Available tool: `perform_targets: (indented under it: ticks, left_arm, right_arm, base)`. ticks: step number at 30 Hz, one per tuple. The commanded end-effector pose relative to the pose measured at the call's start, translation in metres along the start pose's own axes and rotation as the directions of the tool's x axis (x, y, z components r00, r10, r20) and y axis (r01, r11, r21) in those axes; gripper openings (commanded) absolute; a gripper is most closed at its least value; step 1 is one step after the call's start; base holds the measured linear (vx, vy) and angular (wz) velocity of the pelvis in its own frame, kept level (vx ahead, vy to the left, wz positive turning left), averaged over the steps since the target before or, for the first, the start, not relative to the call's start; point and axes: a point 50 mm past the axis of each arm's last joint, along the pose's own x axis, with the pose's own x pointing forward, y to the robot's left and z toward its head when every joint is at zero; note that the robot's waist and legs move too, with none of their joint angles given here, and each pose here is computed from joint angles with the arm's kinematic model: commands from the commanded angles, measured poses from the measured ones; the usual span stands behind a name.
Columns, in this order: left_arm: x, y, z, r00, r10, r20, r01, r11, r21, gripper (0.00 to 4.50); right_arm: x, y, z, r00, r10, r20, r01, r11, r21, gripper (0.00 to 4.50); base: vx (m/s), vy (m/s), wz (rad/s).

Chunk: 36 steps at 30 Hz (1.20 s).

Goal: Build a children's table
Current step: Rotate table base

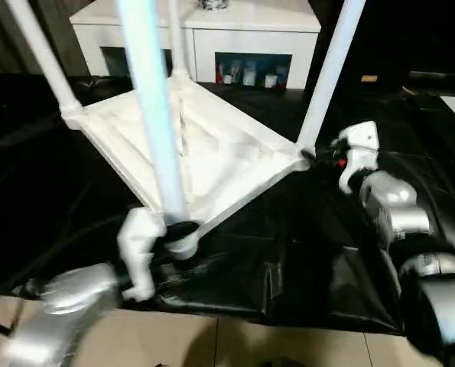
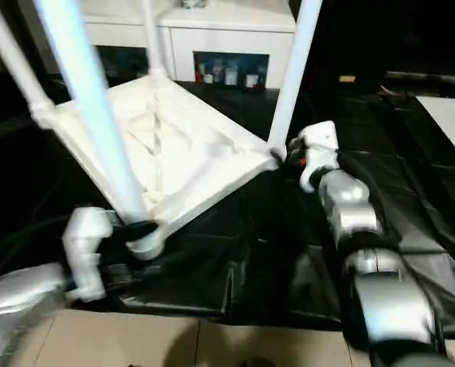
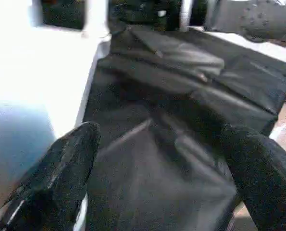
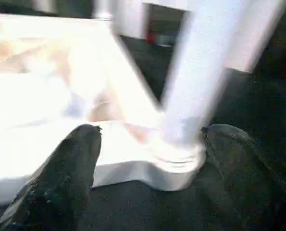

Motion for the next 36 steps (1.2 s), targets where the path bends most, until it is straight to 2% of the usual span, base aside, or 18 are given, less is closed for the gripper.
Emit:
perform_targets:
  ticks: [1, 6, 9, 12, 16, 20, 25, 33, 36]
  left_arm:
    - [-0.01, 0.003, -0.003, 0.999, -0.012, -0.032, 0.01, 0.999, -0.036, 4.47]
    - [-0.028, 0.007, -0.008, 0.995, -0.022, -0.1, 0.019, 0.999, -0.039, 4.47]
    - [-0.033, 0.014, -0.005, 0.997, 0.019, -0.079, -0.021, 0.999, -0.032, 4.47]
    - [-0.036, 0.028, 0.003, 0.994, 0.111, -0.018, -0.112, 0.994, -0.003, 4.47]
    - [-0.027, 0.04, 0.011, 0.987, 0.157, 0.027, -0.157, 0.987, 0.034, 4.47]
    - [-0.017, 0.047, 0.017, 0.98, 0.184, 0.073, -0.189, 0.98, 0.06, 4.47]
    - [0.003, 0.043, 0.03, 0.986, 0.098, 0.137, -0.104, 0.994, 0.037, 4.47]
    - [0.037, 0.026, 0.046, 0.977, -0.095, 0.192, 0.09, 0.995, 0.035, 4.47]
    - [0.043, 0.025, 0.048, 0.976, -0.11, 0.187, 0.103, 0.994, 0.046, 4.47]
  right_arm:
    - [-0.005, 0.004, 0.001, 0.997, 0.07, 0.017, -0.069, 0.997, -0.019, 3.87]
    - [-0.018, 0.007, -0.009, 0.993, 0.115, -0.001, -0.115, 0.992, -0.049, 3.87]
    - [-0.023, 0.006, -0.011, 0.996, 0.093, -0.01, -0.093, 0.995, -0.047, 3.87]
    - [-0.025, 0.008, -0.014, 0.996, 0.086, -0.016, -0.086, 0.996, -0.037, 3.87]
    - [-0.029, 0.016, -0.022, 0.992, 0.104, -0.073, -0.107, 0.993, -0.042, 3.87]
    - [-0.027, 0.012, -0.03, 0.991, 0.014, -0.137, -0.021, 0.999, -0.049, 3.87]
    - [-0.021, 0.006, -0.039, 0.969, -0.143, -0.202, 0.133, 0.989, -0.059, 3.87]
    - [-0.009, 0.02, -0.043, 0.96, -0.152, -0.236, 0.144, 0.988, -0.052, 3.87]
    - [-0.003, 0.023, -0.043, 0.956, -0.166, -0.243, 0.155, 0.986, -0.06, 3.87]
  base:
    - [0.0, 0.0, 0.0]
    - [0.0, 0.0, 0.0]
    - [0.0, 0.0, 0.0]
    - [0.0, 0.0, 0.0]
    - [0.0, 0.0, 0.0]
    - [0.0, 0.0, 0.0]
    - [0.0, 0.0, 0.0]
    - [0.0, 0.0, 0.0]
    - [0.0, 0.0, 0.0]
